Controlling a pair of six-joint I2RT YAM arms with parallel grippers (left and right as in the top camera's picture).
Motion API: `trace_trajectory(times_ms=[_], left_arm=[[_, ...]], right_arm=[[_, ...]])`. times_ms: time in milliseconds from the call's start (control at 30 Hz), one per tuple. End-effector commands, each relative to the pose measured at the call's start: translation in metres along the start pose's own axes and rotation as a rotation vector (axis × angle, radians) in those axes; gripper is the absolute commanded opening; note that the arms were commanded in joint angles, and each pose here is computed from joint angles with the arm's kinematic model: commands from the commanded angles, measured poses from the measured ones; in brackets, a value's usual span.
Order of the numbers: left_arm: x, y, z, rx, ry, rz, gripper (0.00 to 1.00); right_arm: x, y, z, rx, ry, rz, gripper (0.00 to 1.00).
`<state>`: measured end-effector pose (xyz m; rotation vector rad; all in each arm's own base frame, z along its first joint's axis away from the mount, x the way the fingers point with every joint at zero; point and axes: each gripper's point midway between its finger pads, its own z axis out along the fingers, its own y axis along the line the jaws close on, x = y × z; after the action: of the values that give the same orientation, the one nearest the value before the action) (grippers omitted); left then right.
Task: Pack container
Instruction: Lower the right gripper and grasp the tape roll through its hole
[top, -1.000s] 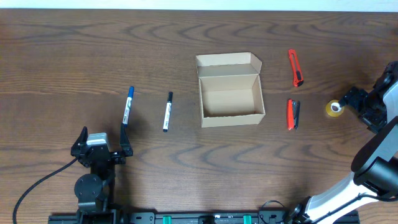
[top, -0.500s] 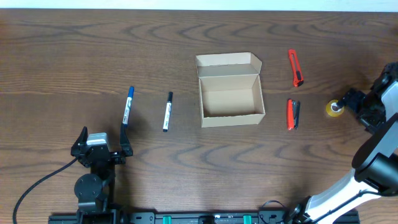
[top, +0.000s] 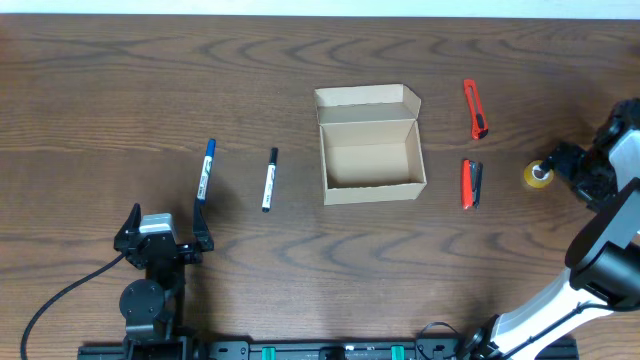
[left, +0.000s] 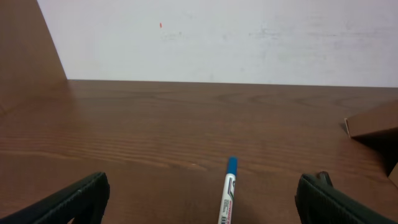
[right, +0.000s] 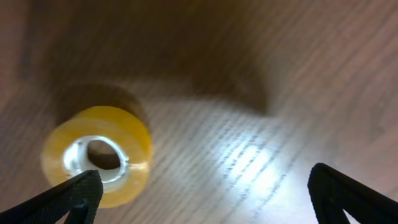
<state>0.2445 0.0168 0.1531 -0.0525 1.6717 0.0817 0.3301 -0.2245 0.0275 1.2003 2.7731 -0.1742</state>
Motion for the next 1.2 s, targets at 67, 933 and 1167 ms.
trace_trajectory(times_ms=[67, 933, 1167], left_arm=[[0.018, -0.002, 0.0, 0.014, 0.059, 0.016, 0.95], [0.018, -0.002, 0.0, 0.014, 0.059, 0.016, 0.95], [0.018, -0.002, 0.0, 0.014, 0.059, 0.016, 0.95]], right_arm=[[0.003, 0.017, 0.009, 0.013, -0.001, -0.058, 0.99], [0.001, 0.011, 0.012, 0.04, -0.006, -0.052, 0.99], [0.0, 0.0, 0.013, 0.045, 0.002, -0.026, 0.99]])
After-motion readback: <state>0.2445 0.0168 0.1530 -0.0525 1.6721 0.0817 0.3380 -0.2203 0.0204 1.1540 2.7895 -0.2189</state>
